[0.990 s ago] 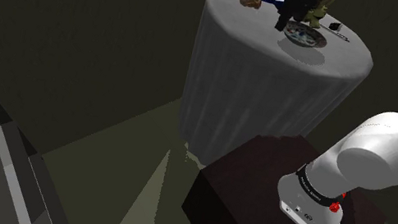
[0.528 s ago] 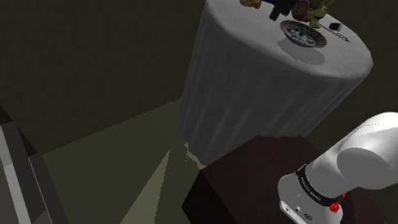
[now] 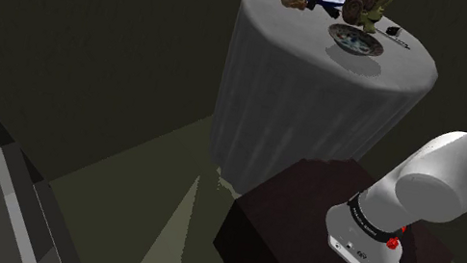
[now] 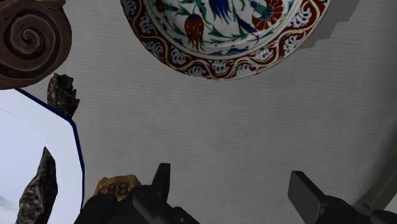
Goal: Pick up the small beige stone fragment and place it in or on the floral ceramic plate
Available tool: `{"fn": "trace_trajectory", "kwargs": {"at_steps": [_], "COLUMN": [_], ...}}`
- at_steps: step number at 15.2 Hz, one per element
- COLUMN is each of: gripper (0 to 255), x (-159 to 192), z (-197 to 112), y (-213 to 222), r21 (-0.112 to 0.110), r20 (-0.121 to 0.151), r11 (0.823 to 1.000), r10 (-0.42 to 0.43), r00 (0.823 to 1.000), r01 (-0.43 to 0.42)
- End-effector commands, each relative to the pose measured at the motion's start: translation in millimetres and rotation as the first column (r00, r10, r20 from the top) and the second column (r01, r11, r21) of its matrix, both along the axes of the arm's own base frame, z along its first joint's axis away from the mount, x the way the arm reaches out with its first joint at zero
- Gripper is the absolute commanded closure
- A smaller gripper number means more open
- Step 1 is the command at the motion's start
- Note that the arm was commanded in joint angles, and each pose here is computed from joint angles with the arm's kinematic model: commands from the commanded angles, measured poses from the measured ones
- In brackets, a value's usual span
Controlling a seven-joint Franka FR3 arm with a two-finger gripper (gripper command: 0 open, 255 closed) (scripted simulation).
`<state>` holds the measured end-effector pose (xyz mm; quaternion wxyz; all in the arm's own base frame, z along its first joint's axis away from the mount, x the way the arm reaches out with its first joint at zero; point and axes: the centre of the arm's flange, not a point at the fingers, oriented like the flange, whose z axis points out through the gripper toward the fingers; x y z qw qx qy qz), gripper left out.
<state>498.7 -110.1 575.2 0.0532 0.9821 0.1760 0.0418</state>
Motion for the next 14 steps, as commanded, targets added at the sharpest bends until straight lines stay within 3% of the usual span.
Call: {"fn": "trace_trajectory", "kwargs": {"at_steps": [1, 9, 14], "gripper": [0, 0, 0], "x": [24.6, 118.8, 121.6], "z": [-2.4, -11.7, -37.8], "y": [-12.0, -50.9, -53.3], "r21": [-0.005, -0.018, -0.018], "r20": [-0.002, -0.013, -0.013], "r11": [0.999, 0.984, 0.984], "r10": [0.038, 0.174, 0.174], "r00": [0.999, 0.985, 0.985], "r01": [-0.038, -0.175, -0.175]}}
